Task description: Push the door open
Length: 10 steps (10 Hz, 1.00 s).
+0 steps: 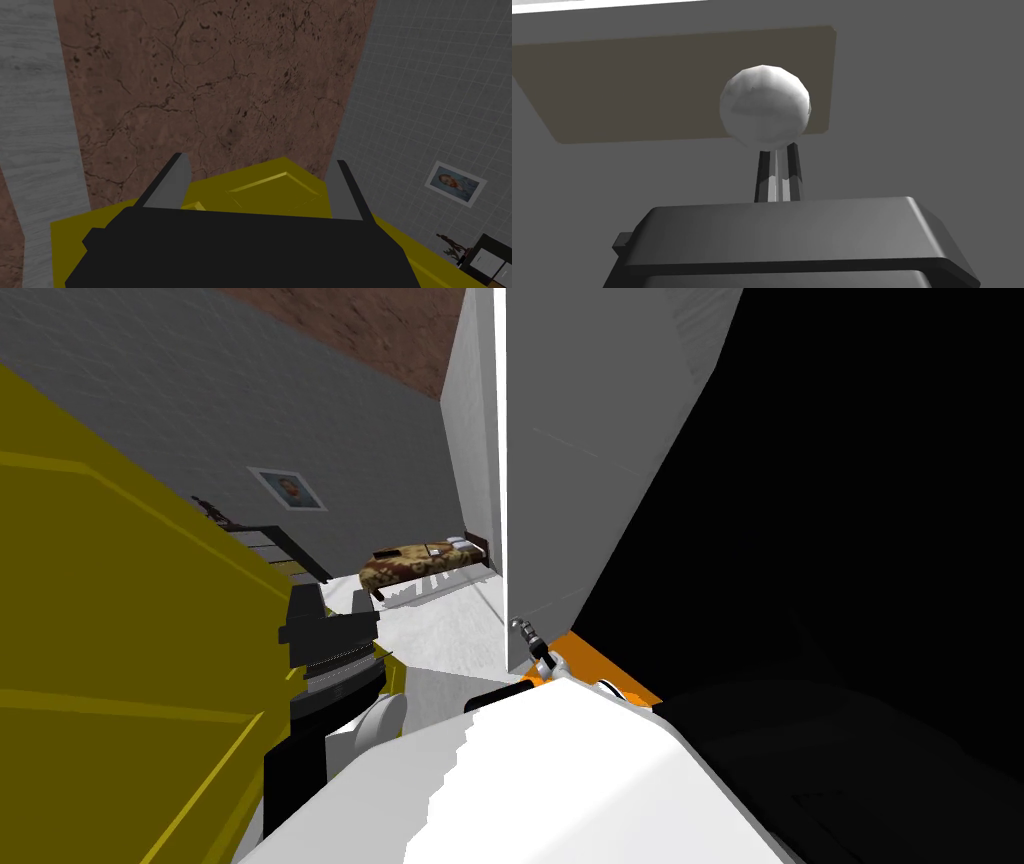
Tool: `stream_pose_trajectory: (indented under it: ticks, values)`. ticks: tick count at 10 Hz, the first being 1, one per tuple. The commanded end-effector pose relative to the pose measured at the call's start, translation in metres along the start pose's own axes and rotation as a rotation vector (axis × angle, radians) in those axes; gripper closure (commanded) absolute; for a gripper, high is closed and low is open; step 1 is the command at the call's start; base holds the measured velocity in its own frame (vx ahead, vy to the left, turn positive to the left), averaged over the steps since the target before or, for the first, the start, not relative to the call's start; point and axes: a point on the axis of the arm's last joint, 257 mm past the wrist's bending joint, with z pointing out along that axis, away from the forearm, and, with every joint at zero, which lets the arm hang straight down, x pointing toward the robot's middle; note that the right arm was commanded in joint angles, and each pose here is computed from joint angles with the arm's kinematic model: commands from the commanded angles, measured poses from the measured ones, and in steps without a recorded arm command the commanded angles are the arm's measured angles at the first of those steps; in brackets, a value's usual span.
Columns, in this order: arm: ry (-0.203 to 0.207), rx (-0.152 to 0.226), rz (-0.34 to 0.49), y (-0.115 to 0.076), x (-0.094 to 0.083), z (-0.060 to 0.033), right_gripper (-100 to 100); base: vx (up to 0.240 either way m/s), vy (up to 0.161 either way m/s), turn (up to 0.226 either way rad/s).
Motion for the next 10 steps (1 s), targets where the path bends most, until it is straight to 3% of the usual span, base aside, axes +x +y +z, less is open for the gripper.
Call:
stream_pose_trajectory:
  ticks: [1, 8, 10]
  values:
    - [0.002, 0.000, 0.002, 0.0002, 0.0005, -0.0001, -100, -0.041, 0.065, -0.053]
    - [0.014, -0.005, 0.020, 0.0016, 0.0083, 0.0006, -100, -0.202, -0.015, -0.026]
    - [0.010, -0.004, 0.016, 0.0012, 0.0062, -0.0004, -100, -0.004, 0.000, 0.009]
